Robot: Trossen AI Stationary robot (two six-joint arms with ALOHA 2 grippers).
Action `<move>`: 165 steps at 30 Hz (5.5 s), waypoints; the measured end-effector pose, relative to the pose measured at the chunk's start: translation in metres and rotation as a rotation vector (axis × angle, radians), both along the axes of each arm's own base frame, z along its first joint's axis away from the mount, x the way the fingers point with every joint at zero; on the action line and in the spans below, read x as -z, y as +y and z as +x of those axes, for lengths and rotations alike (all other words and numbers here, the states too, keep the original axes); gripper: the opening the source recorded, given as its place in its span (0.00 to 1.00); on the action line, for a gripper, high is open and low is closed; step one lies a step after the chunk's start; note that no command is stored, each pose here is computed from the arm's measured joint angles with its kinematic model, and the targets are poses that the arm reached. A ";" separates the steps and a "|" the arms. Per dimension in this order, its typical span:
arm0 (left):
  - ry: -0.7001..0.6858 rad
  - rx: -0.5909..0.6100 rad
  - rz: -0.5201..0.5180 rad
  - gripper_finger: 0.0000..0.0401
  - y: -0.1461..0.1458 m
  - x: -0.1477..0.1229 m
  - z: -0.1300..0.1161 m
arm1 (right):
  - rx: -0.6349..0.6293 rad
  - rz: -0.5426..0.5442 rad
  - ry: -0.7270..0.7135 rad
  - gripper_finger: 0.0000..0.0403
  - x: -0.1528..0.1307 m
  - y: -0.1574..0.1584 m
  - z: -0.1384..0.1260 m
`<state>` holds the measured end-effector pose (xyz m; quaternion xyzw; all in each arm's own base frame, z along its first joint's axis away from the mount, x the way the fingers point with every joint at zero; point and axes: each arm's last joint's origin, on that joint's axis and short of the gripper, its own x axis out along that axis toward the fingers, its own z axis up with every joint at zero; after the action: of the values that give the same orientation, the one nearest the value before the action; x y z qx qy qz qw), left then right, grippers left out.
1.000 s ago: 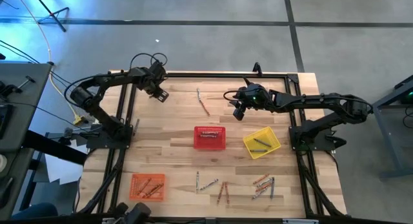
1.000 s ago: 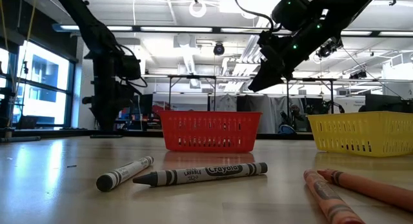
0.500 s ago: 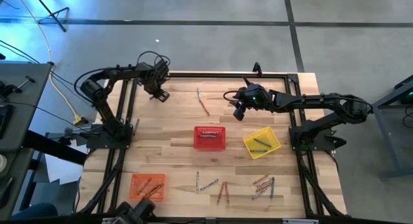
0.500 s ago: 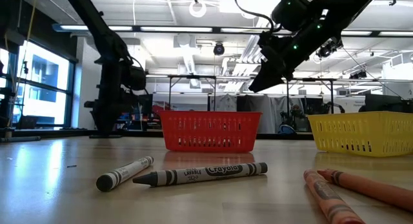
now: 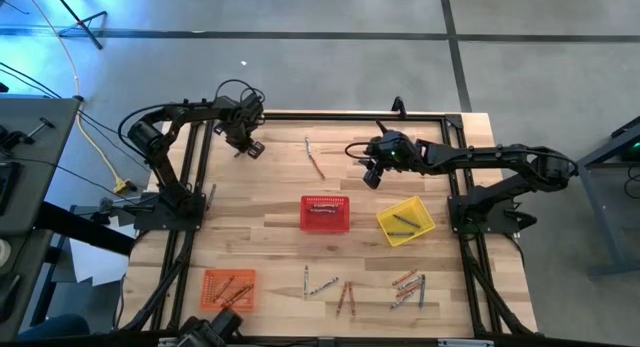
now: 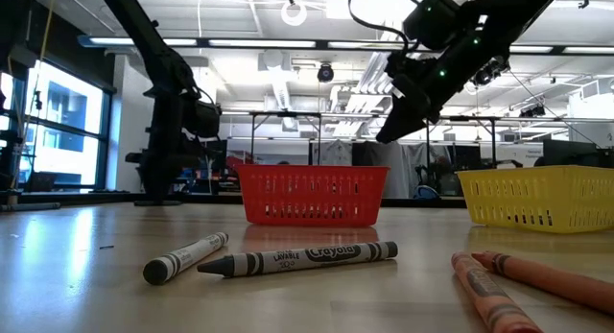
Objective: Sort crayons
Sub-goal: Put the blue crayon into the yellow bin, then put the orange crayon into the orange bin
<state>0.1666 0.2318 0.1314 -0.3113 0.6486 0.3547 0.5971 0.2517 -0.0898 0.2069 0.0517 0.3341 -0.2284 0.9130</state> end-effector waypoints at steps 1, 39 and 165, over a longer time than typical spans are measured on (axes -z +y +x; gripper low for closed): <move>0.000 -0.006 -0.001 0.06 0.000 0.000 0.000 | 0.002 0.003 0.004 0.35 0.000 0.000 0.000; -1.109 0.628 0.752 0.00 -0.186 -0.184 0.119 | -0.337 -0.124 -0.527 0.35 -0.047 0.027 0.030; -0.714 0.490 0.718 0.32 -0.232 -0.108 0.148 | -0.035 0.475 0.395 0.27 -0.048 0.114 -0.041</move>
<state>0.3146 0.0002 0.2391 -0.0295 0.2982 0.2769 0.9130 0.2110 0.0240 0.2553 0.2126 0.5500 -0.1338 0.7965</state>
